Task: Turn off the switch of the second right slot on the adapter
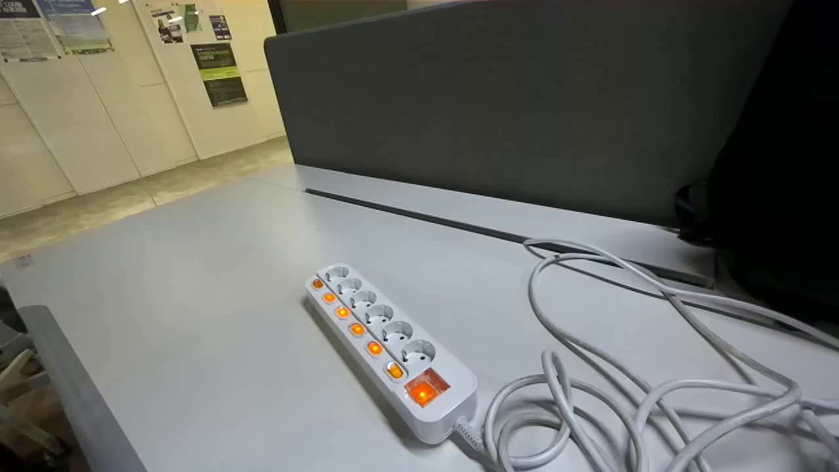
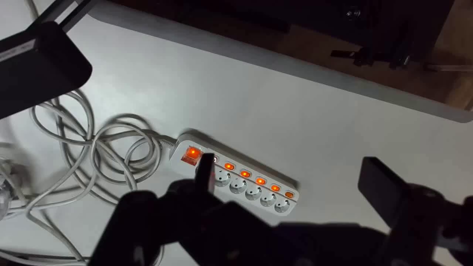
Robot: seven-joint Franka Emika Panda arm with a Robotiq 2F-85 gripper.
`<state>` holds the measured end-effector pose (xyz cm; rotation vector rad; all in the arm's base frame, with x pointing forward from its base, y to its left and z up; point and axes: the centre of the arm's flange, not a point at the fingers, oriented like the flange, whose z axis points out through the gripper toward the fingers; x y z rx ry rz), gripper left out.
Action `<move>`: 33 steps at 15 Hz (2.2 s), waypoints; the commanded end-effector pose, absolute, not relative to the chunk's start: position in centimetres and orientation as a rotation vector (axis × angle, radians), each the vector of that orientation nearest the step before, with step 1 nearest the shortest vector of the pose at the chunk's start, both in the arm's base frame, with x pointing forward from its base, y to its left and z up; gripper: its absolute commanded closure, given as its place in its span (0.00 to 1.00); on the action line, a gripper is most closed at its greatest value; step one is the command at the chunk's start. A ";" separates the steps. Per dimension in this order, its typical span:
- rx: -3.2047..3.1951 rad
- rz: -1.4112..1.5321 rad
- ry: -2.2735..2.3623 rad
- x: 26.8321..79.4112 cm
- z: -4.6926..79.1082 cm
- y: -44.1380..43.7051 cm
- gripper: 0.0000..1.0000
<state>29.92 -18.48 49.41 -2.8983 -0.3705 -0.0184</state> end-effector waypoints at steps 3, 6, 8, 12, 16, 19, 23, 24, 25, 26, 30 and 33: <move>-2.899 -0.020 -0.371 29.9 49.4 -18.5 0.00; -2.899 -0.020 -0.372 29.9 49.4 -18.5 0.00; -2.899 -0.020 -0.372 29.9 49.4 -18.5 0.00; -2.899 -0.020 -0.373 29.9 49.4 -18.5 0.00; -2.963 -0.099 -0.340 31.5 46.6 -18.4 0.00; -3.006 -0.192 -0.331 33.5 42.7 -18.3 0.00; -3.033 -0.289 -0.308 35.9 37.8 -16.9 0.00; -3.033 -0.299 -0.294 36.5 36.6 -16.3 0.00; -3.030 -0.306 -0.289 37.0 35.5 -15.6 0.00; -3.020 -0.303 -0.236 37.8 34.3 -14.8 0.00; -3.009 -0.180 -0.080 40.1 29.5 -11.8 0.00; -3.038 -0.137 -0.045 41.5 26.2 -9.8 0.00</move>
